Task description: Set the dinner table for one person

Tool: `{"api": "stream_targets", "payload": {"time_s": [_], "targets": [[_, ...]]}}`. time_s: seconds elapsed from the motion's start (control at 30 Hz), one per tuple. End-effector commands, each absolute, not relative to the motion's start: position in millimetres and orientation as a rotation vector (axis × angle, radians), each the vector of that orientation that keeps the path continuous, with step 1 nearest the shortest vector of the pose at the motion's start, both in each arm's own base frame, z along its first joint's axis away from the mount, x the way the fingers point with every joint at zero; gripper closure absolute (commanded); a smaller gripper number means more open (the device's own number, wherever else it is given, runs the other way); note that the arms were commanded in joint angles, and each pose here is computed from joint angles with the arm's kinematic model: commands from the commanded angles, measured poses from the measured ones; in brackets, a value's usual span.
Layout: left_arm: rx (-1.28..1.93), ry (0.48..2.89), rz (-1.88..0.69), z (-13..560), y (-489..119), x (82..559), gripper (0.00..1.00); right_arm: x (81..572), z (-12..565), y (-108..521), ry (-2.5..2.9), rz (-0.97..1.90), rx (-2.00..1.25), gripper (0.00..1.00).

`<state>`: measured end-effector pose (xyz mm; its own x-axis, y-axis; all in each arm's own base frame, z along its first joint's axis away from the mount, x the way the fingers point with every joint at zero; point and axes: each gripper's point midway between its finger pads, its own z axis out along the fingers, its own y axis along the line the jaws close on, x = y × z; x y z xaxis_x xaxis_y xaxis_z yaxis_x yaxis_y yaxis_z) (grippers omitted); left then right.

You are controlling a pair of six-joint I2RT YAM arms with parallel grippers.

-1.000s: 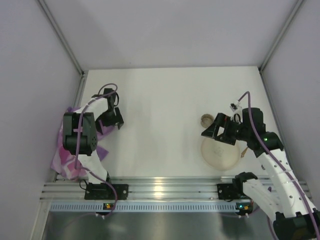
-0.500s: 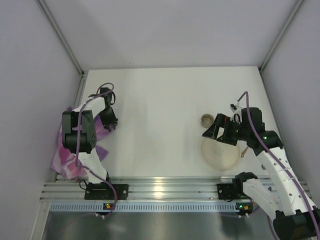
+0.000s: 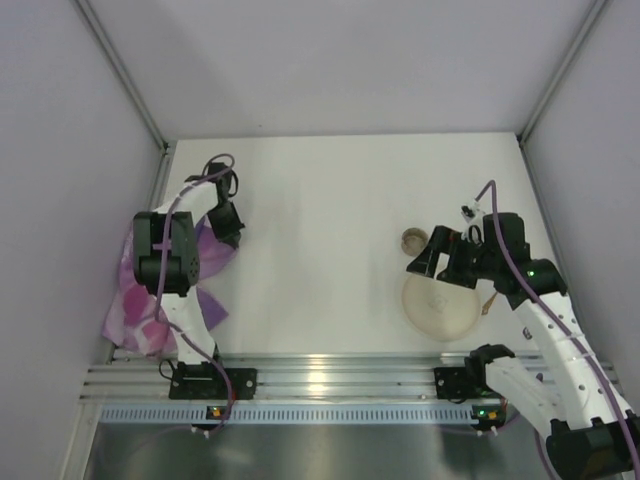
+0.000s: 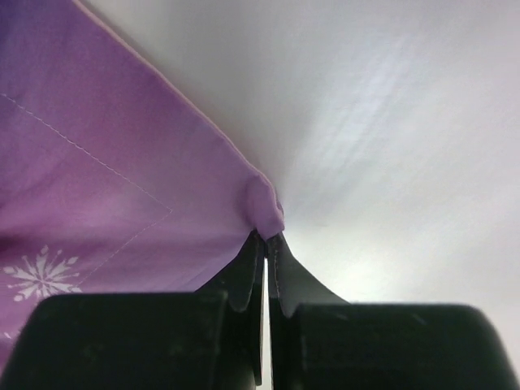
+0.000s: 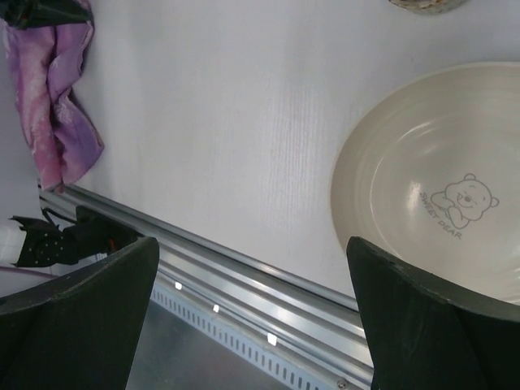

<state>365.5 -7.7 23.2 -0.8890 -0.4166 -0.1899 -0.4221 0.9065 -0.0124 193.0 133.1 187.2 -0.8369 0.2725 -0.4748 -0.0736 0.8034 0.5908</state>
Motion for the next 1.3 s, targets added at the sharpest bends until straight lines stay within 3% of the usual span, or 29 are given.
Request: {"api": "stream_targets", "payload": {"time_s": [0.0,0.2,0.27,0.3,0.33,0.37,0.47,0.63,0.77,1.0,1.07,1.27], "targets": [[-0.579,2.816,-0.248,49,-89,407,1.00,197,202,130,2.372,0.792,0.099,0.00],[-0.392,2.696,-0.537,105,-239,464,1.00,198,196,124,2.385,0.737,0.090,0.00],[-0.357,2.633,-0.768,124,-296,482,0.96,198,193,122,2.390,0.726,0.088,0.00],[-0.354,2.607,-0.860,133,-313,487,0.84,197,193,123,2.392,0.727,0.086,0.00],[-0.330,2.598,-0.999,141,-338,484,0.67,197,193,123,2.392,0.727,0.083,0.00],[-0.349,2.513,-1.141,159,-357,495,0.02,197,192,122,2.393,0.724,0.086,0.00],[-0.324,2.416,-1.324,189,-386,493,0.01,198,194,123,2.393,0.731,0.091,0.00],[-0.262,2.307,-1.310,244,-373,484,0.01,204,200,130,2.381,0.767,0.069,0.00],[-0.223,2.352,-1.043,249,-325,473,0.01,211,210,144,2.366,0.834,0.033,0.00],[-0.309,2.637,-0.304,161,-200,407,0.01,232,214,218,2.388,1.048,-0.126,0.04],[-0.295,2.609,-0.273,170,-187,392,0.01,236,212,239,2.439,1.023,-0.192,0.07],[-0.341,2.635,-0.270,161,-161,338,0.01,241,111,259,2.848,0.678,-0.188,0.10]]}}
